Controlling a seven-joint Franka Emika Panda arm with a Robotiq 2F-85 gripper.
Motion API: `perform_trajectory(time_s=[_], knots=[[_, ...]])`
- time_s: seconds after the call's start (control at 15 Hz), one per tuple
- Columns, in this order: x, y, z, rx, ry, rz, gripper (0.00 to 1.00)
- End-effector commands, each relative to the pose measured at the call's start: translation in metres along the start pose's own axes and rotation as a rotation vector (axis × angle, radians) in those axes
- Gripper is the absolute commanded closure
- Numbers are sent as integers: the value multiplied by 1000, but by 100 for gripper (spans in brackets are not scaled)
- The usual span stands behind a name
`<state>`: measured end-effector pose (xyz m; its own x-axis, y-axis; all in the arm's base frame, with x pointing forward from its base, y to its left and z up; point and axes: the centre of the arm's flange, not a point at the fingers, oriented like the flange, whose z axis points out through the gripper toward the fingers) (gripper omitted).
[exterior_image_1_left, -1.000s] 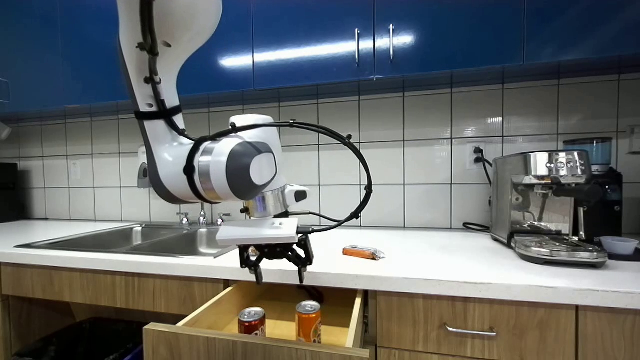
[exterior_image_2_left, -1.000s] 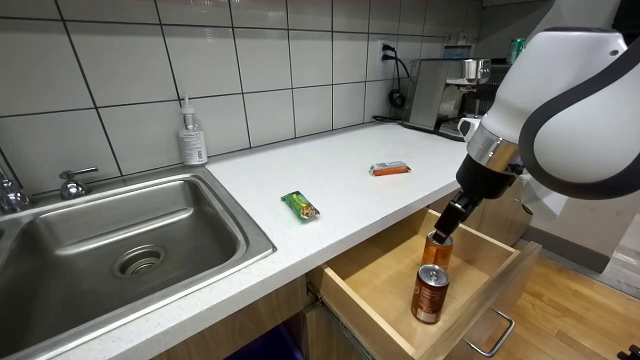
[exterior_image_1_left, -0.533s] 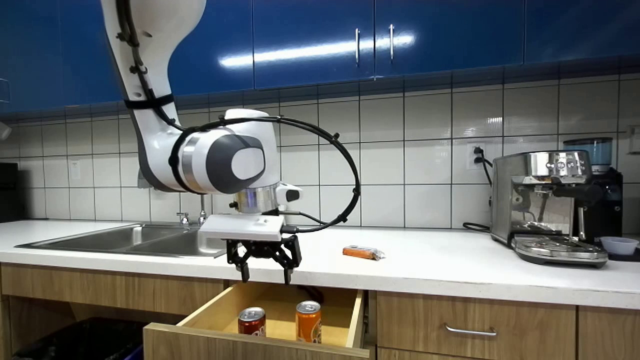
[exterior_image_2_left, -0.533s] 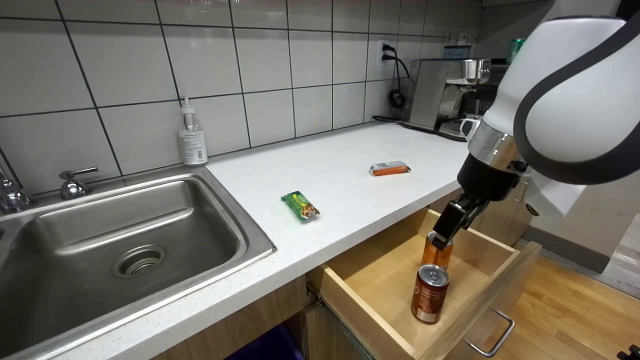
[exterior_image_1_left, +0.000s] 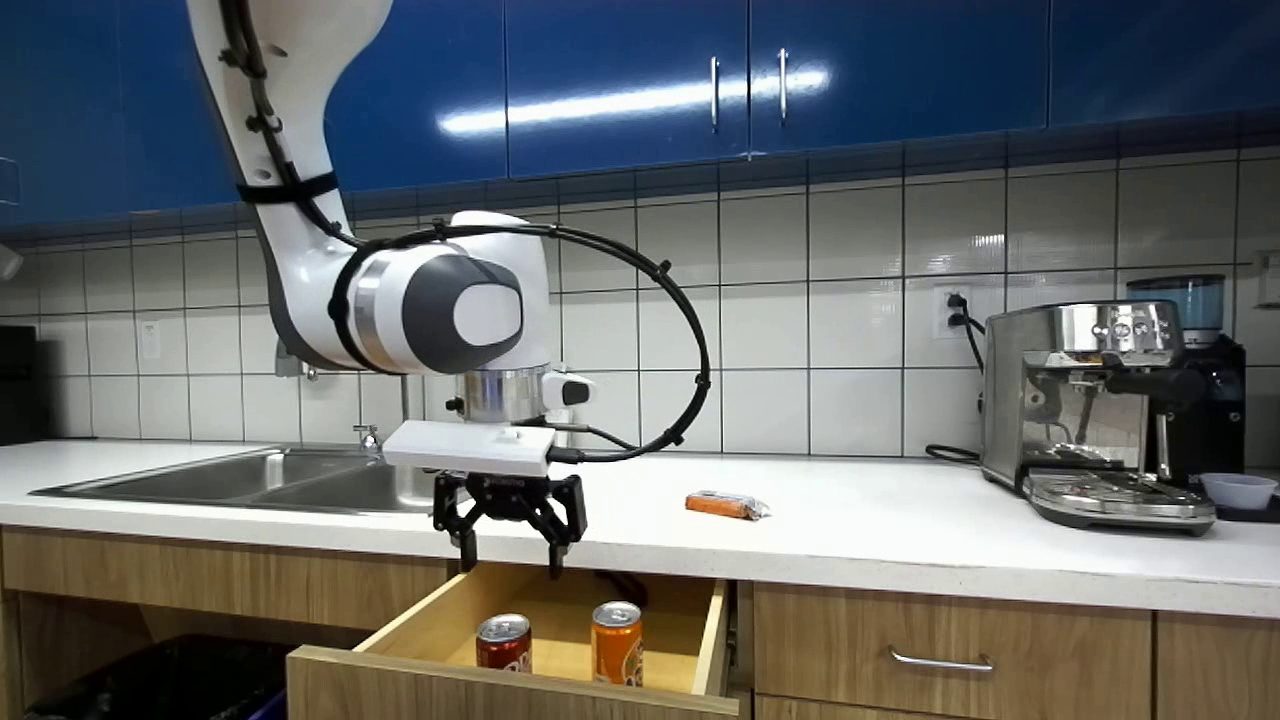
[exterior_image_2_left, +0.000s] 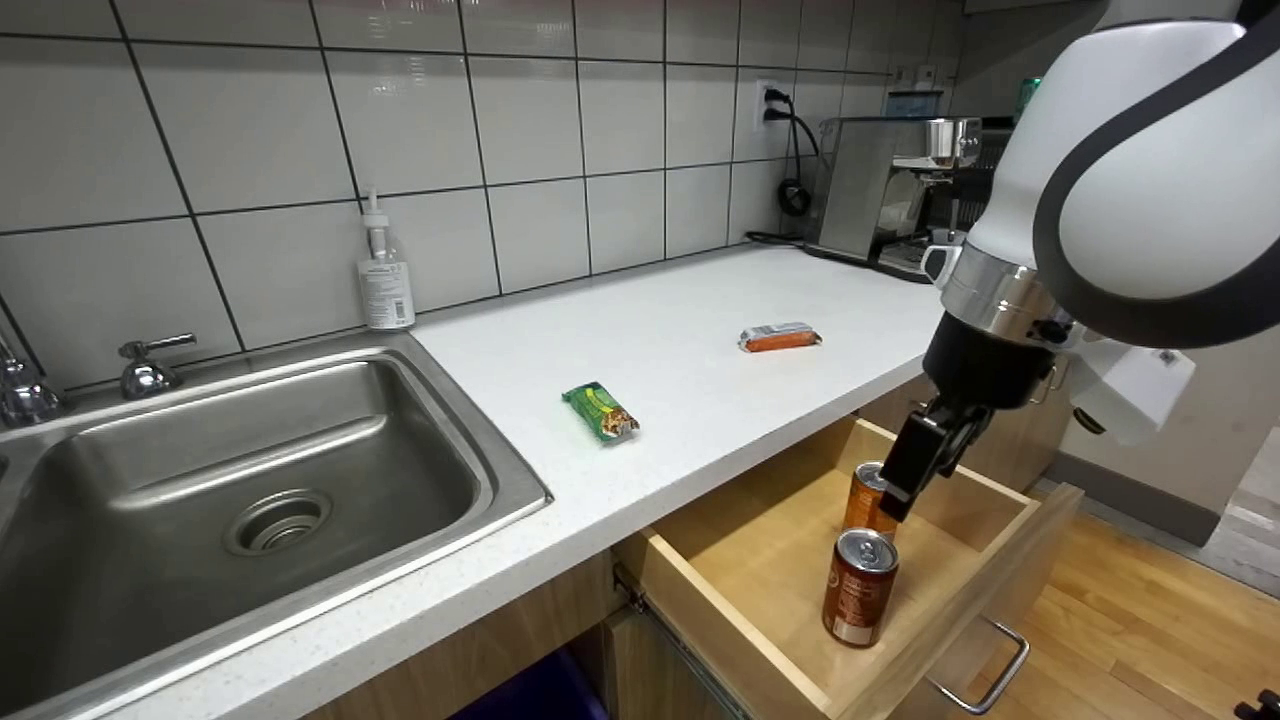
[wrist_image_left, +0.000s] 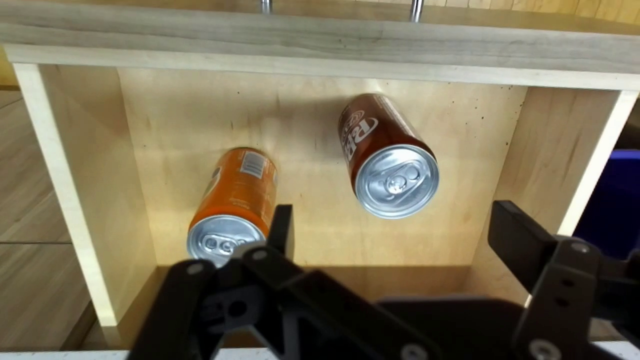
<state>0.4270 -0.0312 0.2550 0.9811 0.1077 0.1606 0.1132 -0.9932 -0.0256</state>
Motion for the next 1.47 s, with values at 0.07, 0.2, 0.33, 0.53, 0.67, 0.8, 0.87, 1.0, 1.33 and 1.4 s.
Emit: perform_trajectory(time_s=[0.07, 0.2, 0.33, 0.53, 0.67, 0.8, 0.87, 1.0, 1.33, 1.4], knots=[[-17, -6, -7, -4, -39, -26, 0], [-23, -9, -4, -8, -52, -38, 0], [-31, -14, -1, -13, -62, -53, 0], [-42, -19, 3, -17, -77, -59, 0], [-51, -22, 5, -11, -84, -50, 0], [-55, -25, 5, -4, -86, -40, 0], [-55, -26, 5, -1, -85, -36, 0], [-57, -28, 5, 2, -84, -29, 0], [-36, -21, 17, -3, -85, -43, 0], [-36, -21, 17, -3, -85, -42, 0]])
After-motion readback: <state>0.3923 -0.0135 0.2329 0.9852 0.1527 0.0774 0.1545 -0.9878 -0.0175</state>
